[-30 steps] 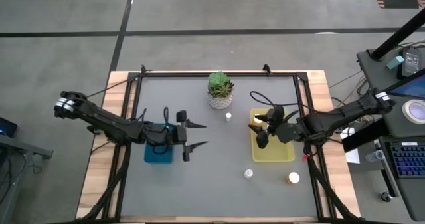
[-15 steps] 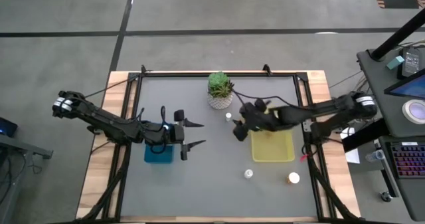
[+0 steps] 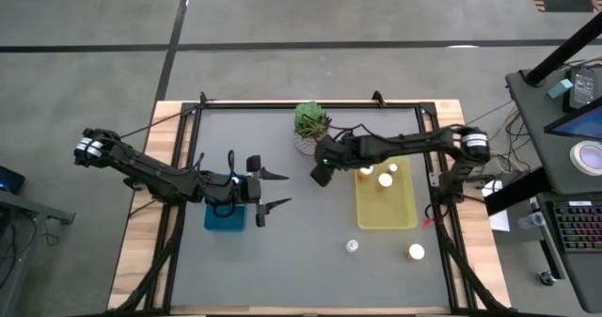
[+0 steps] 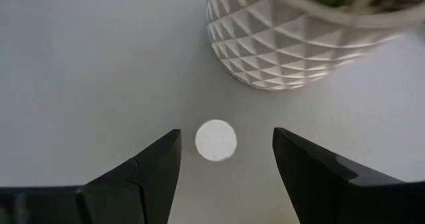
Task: Pick and place medicine bottles into bin by pill shape (circle, oval)
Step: Put the blue tablet bottle into the left blue bin
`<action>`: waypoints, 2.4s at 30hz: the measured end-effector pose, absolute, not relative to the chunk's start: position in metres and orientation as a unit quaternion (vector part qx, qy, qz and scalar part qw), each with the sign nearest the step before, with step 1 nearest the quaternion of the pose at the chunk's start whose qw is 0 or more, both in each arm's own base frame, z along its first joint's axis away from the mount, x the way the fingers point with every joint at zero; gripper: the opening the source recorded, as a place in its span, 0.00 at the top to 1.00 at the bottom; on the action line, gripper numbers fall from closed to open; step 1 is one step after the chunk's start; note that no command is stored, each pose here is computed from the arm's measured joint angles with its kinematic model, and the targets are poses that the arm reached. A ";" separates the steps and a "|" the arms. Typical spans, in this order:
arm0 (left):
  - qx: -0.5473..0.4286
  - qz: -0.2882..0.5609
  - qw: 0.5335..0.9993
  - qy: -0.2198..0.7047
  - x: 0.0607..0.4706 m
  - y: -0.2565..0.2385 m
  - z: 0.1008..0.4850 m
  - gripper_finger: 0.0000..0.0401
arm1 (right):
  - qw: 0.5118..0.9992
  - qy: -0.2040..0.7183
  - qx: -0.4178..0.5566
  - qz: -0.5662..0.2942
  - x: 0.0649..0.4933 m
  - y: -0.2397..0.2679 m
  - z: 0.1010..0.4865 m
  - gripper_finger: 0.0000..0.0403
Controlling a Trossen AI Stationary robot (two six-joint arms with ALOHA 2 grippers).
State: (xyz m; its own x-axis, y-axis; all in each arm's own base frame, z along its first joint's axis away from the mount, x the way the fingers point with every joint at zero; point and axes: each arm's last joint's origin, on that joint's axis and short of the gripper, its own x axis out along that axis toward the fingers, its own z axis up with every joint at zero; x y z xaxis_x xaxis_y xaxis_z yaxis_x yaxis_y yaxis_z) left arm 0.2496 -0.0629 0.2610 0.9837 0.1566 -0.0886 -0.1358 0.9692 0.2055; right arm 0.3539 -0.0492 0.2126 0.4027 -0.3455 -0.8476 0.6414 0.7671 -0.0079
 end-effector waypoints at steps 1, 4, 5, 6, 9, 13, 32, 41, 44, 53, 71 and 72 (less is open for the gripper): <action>0.100 0.074 0.991 0.052 0.250 -0.063 0.261 0.38 | 0.820 0.461 0.162 -0.299 0.356 -0.050 0.210 0.43; 0.100 0.074 0.991 0.053 0.250 -0.063 0.261 0.38 | 0.815 0.470 0.164 -0.296 0.363 -0.053 0.203 0.43; 0.100 0.074 0.991 0.053 0.250 -0.063 0.260 0.38 | 0.814 0.471 0.164 -0.297 0.365 -0.054 0.202 0.43; 0.100 0.074 0.991 0.053 0.250 -0.063 0.260 0.38 | 0.813 0.473 0.163 -0.297 0.366 -0.054 0.201 0.43; 0.100 0.075 0.991 0.054 0.250 -0.063 0.260 0.38 | 0.811 0.475 0.165 -0.299 0.368 -0.055 0.198 0.43; 0.100 0.076 0.991 0.054 0.250 -0.063 0.260 0.38 | 0.810 0.476 0.164 -0.302 0.368 -0.055 0.197 0.43; 0.100 0.079 0.990 0.054 0.250 -0.063 0.260 0.38 | 0.795 0.499 0.161 -0.306 0.373 -0.054 0.174 0.49; 0.100 0.079 0.990 0.054 0.250 -0.063 0.260 0.38 | 0.796 0.499 0.160 -0.303 0.374 -0.052 0.175 0.68; 0.098 0.079 0.991 0.054 0.250 -0.063 0.260 0.38 | 0.798 0.499 0.157 -0.299 0.374 -0.048 0.175 0.74; 0.065 0.079 0.992 0.077 0.249 -0.063 0.254 0.38 | 0.826 0.497 0.108 -0.241 0.374 -0.013 0.190 0.70; -0.003 0.072 0.976 0.207 0.249 -0.066 0.218 0.38 | 0.922 0.379 0.018 -0.075 0.387 0.084 0.216 0.72; -0.007 0.067 0.975 0.210 0.249 -0.066 0.217 0.38 | 0.925 0.373 0.016 -0.072 0.388 0.085 0.218 0.72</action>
State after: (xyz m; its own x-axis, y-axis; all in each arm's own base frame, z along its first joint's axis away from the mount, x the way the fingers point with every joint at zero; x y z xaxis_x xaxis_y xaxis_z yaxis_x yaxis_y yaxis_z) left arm 0.2491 -0.0660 0.2169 0.9026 0.1275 -0.4112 -0.1330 0.9910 0.0153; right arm 0.3881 0.0845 0.2178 0.7110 -0.1218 -0.6926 0.1459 0.9890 -0.0241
